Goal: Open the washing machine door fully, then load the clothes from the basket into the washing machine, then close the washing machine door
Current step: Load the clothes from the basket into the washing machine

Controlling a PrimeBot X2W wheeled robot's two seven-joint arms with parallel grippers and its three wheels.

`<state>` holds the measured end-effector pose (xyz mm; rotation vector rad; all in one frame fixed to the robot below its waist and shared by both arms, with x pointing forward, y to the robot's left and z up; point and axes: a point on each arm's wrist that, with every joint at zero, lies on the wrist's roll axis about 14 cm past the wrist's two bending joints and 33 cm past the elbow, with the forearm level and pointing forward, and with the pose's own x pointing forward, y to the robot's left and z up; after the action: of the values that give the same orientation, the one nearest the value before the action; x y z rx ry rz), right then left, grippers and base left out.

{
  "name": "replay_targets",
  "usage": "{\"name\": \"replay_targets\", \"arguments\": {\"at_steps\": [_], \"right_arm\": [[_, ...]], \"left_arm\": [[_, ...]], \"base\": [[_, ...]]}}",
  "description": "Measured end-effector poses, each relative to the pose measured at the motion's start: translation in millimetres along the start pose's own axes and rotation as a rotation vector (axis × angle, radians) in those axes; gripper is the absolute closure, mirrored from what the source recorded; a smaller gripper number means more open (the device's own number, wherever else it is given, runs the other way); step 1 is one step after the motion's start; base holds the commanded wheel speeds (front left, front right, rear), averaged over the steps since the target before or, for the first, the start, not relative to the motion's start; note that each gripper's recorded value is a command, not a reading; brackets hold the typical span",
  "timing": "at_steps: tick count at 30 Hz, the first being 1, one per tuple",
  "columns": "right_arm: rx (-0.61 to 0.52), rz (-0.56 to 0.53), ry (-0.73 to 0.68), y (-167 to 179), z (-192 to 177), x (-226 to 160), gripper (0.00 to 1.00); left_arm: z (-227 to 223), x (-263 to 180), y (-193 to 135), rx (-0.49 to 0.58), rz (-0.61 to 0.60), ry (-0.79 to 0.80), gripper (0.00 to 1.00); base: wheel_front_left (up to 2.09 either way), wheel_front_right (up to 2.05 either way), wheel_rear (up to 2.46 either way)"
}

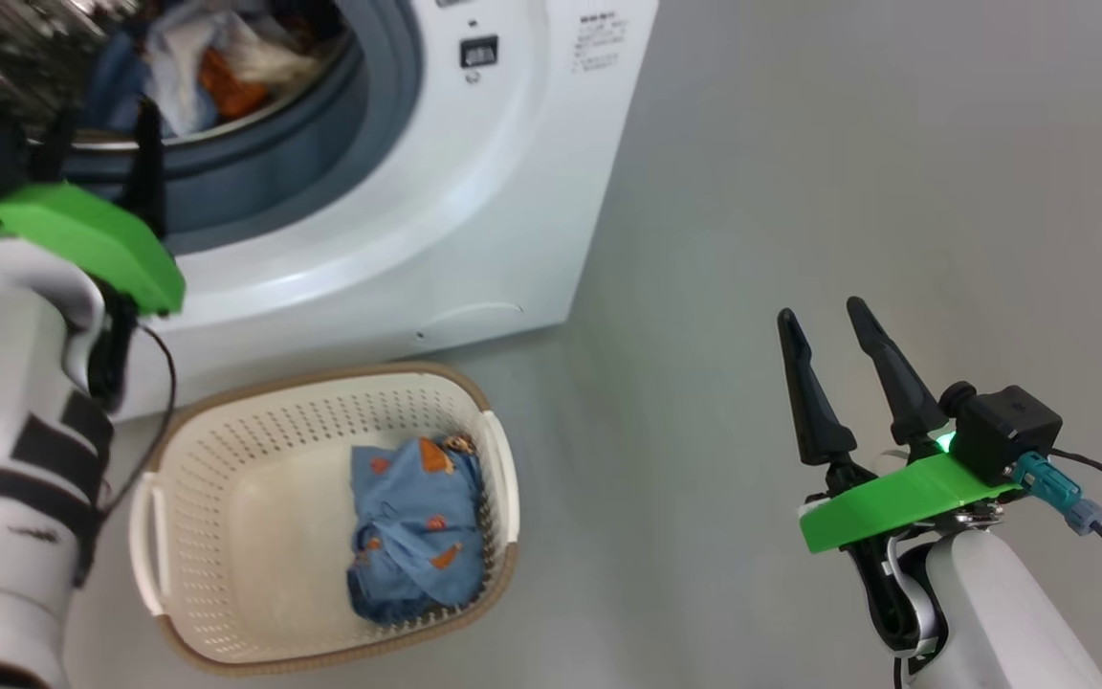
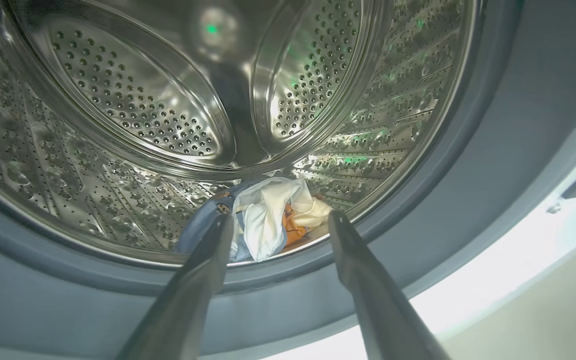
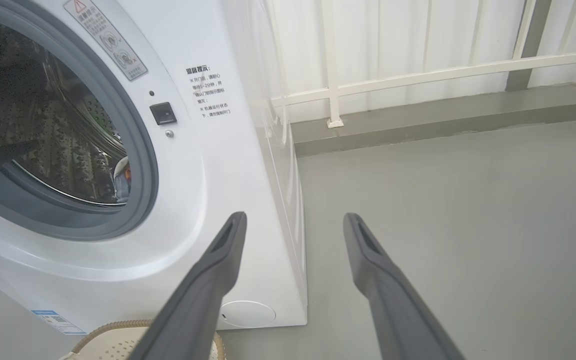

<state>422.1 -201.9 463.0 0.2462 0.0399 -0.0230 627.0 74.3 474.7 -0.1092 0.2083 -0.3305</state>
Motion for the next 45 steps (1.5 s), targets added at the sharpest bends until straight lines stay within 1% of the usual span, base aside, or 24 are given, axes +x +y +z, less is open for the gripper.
{"name": "replay_targets", "arguments": {"at_steps": [6,15,16,21,25,31,38,45], "right_arm": [[-0.001,0.038,-0.03,13.5,11.6,-1.2,0.0],[-0.004,0.094,-0.053,34.6,20.4,-5.8,0.0],[-0.005,0.11,-0.059,40.2,22.7,-6.0,0.0],[-0.002,0.14,-0.058,51.8,22.6,-9.0,0.0],[-0.008,0.167,-0.076,59.9,29.7,-9.7,0.0],[-0.017,0.189,-0.078,65.2,31.2,-16.9,0.0],[-0.011,0.202,-0.086,69.2,34.3,-19.1,0.0],[-0.025,0.2,-0.095,65.3,38.5,-20.8,0.0]], "left_arm": [[11.5,-33.9,1.5,-0.031,0.006,-0.051,0.0],[13.0,-92.0,12.0,-0.074,0.036,-0.114,0.0],[14.0,-104.9,16.5,-0.082,0.049,-0.131,0.0],[14.6,-136.3,25.8,-0.08,0.084,-0.17,0.0],[16.8,-159.9,28.1,-0.083,0.107,-0.205,0.0],[15.1,-192.9,28.3,-0.088,0.132,-0.243,0.0],[4.3,-219.9,34.0,-0.103,0.174,-0.249,0.0],[-0.7,-239.9,37.1,-0.115,0.216,-0.26,0.0]], "base": [[0.0,0.0,0.0],[0.0,0.0,0.0],[0.0,0.0,0.0],[0.0,0.0,0.0],[0.0,0.0,0.0],[0.0,0.0,0.0],[0.0,0.0,0.0],[0.0,0.0,0.0]]}}
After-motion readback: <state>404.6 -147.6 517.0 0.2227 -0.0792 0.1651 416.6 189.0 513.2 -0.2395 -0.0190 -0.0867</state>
